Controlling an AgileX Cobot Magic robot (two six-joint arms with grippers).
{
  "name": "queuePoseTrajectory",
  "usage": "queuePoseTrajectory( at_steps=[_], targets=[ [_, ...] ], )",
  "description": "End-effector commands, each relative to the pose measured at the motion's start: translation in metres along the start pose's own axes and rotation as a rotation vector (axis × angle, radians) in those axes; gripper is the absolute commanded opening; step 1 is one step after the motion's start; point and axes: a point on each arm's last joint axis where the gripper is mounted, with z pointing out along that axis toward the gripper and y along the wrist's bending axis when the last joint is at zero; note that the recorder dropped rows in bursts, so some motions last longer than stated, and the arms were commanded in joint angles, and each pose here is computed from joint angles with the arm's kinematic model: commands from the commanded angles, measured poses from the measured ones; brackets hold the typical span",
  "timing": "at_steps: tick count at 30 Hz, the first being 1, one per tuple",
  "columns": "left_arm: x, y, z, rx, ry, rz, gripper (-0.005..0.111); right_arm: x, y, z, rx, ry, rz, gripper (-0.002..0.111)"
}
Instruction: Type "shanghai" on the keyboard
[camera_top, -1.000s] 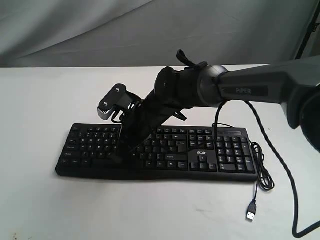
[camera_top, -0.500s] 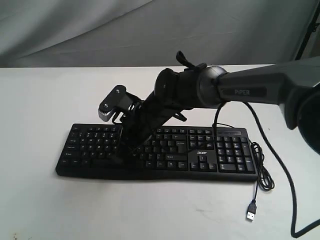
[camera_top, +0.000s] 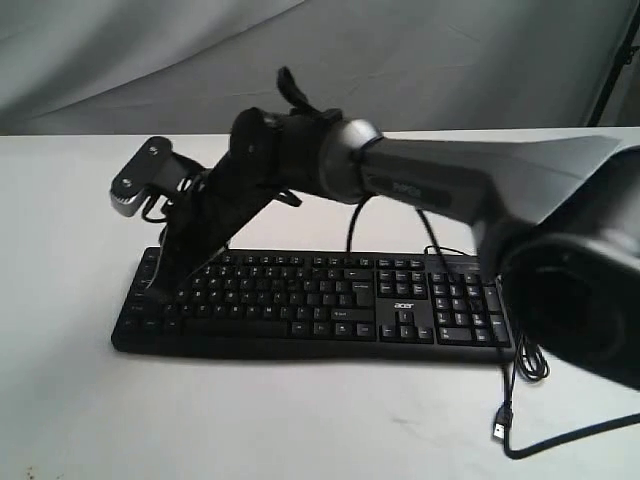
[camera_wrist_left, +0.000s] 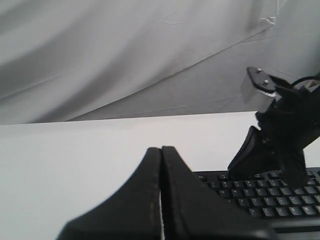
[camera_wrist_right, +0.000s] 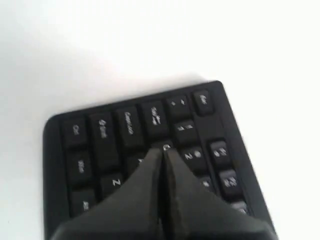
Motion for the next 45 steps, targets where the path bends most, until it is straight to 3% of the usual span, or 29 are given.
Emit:
queuePoseTrajectory(
  at_steps=[1, 36, 45],
  targets=[
    [0.000, 0.000, 0.000, 0.007, -0.007, -0.002, 0.000, -0.010, 0.004, 0.018, -0.050, 0.035, -0.018, 0.000],
    [0.000, 0.000, 0.000, 0.007, -0.007, -0.002, 0.000, 0.000, 0.002, 0.036, -0.060, 0.099, -0.011, 0.000],
    [0.000, 0.000, 0.000, 0.007, -0.007, -0.002, 0.000, -0.023, -0.004, -0.027, -0.005, 0.137, -0.064, 0.000]
  ],
)
